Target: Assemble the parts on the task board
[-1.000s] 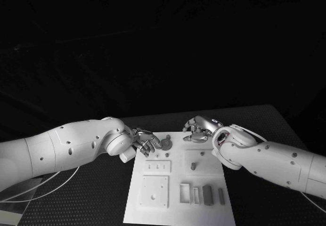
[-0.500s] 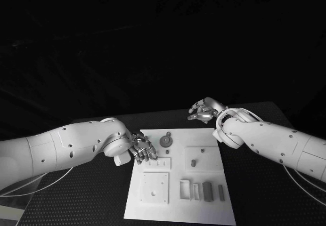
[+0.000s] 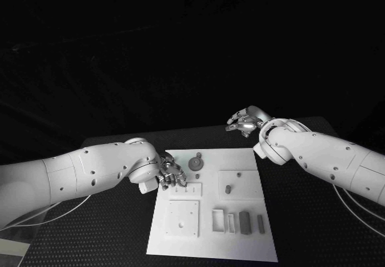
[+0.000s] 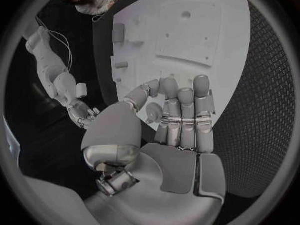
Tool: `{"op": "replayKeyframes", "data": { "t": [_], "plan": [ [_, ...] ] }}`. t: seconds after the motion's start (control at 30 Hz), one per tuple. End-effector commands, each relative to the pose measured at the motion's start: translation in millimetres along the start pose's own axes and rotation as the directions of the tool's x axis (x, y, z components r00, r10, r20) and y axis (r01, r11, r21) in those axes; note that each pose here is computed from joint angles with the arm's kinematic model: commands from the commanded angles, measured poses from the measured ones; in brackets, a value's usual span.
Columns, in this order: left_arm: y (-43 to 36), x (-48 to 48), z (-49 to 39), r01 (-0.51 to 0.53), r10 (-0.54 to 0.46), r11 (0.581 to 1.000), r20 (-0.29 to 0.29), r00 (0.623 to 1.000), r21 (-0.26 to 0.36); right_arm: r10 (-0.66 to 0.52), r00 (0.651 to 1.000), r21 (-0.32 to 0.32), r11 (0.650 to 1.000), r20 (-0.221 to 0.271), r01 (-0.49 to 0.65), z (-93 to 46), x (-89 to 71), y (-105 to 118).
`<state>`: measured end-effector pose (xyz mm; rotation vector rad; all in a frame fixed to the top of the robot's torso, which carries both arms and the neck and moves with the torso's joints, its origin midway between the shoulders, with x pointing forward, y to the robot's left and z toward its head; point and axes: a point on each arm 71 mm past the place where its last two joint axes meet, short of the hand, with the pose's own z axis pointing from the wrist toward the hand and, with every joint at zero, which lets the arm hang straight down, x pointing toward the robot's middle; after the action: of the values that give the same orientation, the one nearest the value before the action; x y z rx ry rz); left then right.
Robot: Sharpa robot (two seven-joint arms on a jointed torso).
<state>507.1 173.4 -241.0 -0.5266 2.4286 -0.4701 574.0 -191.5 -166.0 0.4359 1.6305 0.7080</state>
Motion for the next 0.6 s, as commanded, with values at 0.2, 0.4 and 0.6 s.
{"op": "replayKeyframes", "data": {
  "t": [0.2,0.4,0.6],
  "plan": [
    [0.1,2.3,2.9,-0.039,0.04,0.999,0.006,0.999,-0.015,0.009,0.999,-0.013,1.0,-0.035,-0.01,1.3,1.0,3.0],
    [2.2,4.6,5.6,-0.031,0.031,0.999,0.015,0.999,-0.017,0.125,0.991,-0.046,0.991,-0.04,-0.126,4.7,-3.9,4.6],
    [1.3,5.5,5.9,-0.038,0.038,0.999,0.009,0.999,-0.018,0.195,0.979,-0.085,0.976,-0.066,-0.2,7.2,-5.0,7.1]
  ]
}}
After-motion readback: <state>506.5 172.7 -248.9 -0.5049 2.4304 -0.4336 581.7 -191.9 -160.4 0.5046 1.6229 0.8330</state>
